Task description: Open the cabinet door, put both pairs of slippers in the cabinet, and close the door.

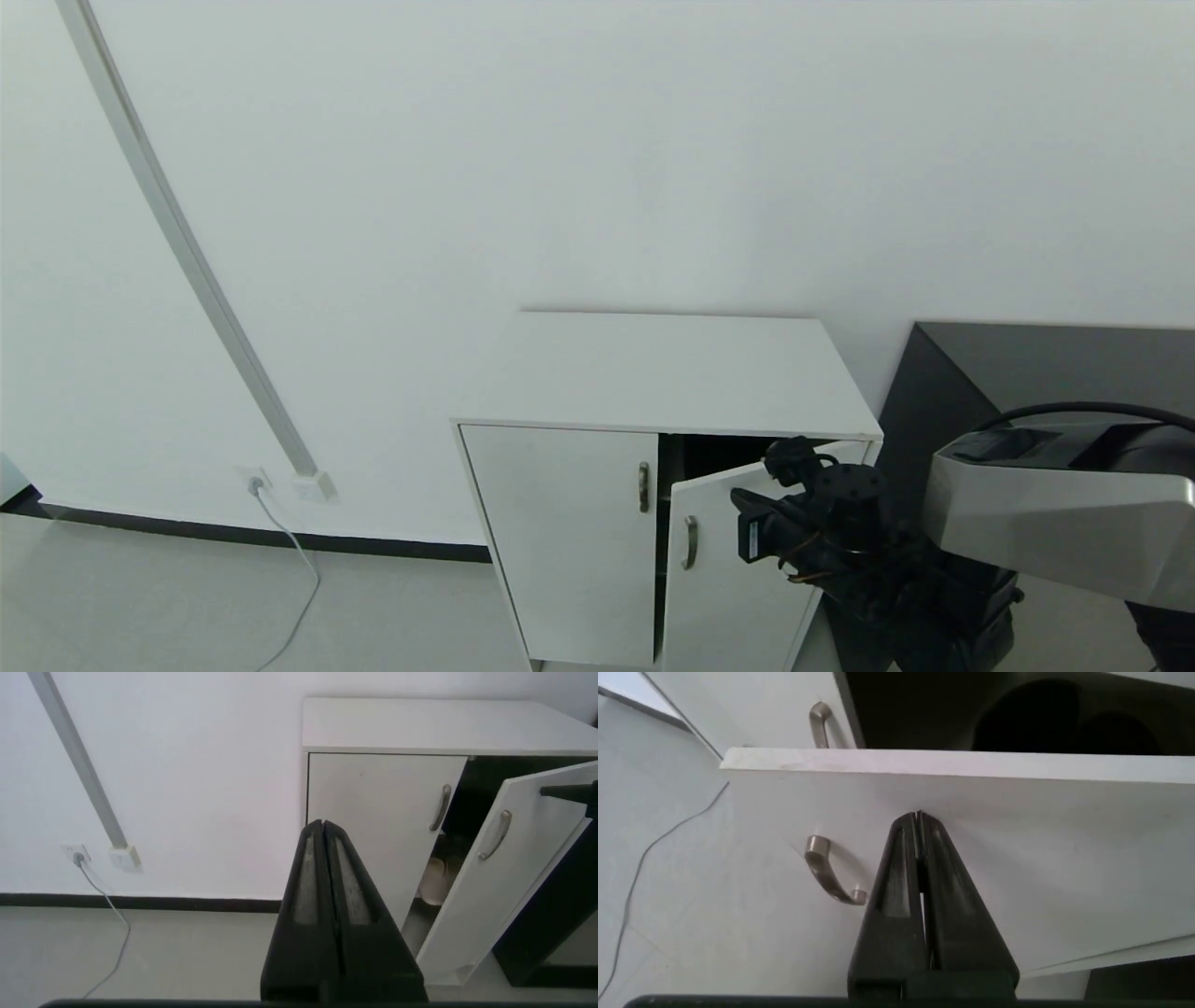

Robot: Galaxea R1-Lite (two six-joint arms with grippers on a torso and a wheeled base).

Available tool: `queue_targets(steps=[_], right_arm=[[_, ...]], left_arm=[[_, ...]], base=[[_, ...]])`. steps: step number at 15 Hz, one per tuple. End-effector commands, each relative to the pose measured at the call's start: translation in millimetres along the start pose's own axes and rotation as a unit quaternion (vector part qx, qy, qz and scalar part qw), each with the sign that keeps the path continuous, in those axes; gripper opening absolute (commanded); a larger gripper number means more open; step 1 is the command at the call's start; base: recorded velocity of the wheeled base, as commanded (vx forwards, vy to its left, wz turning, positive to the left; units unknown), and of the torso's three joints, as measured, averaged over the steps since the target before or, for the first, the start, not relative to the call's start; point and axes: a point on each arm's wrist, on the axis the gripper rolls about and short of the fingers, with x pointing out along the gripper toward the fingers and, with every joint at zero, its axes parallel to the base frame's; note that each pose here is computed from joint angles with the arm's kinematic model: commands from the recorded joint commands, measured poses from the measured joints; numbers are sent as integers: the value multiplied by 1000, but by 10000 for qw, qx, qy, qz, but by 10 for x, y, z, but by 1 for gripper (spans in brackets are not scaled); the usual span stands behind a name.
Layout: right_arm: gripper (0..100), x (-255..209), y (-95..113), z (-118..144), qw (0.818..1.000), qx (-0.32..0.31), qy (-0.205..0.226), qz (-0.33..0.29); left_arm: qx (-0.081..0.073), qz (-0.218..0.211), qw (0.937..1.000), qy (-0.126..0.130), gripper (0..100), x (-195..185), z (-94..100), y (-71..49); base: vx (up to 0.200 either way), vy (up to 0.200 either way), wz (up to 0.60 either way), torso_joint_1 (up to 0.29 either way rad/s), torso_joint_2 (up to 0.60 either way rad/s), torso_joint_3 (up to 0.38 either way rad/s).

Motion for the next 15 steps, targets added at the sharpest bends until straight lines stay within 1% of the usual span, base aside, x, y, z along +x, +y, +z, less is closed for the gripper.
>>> queue_targets(steps=[1,8,10,15], right_arm=[[0,69,-6,21,10000,9,-43,-13],[0,270,-103,56,9998,48,-84,-157],[0,334,-128,83,9997,63,-172,-183],[0,410,-258,138,9991,105,-207,-343]], left_arm=[[-1,1,10000,3,0,1,1,0],[-1,1,10000,11,0,2,-3,0],[-1,1,10000,3,0,1,1,0],[-1,1,10000,3,0,1,1,0]], base=[[0,0,0,0,0,0],[0,0,0,0,0,0],[0,0,0,0,0,0],[0,0,0,0,0,0]])
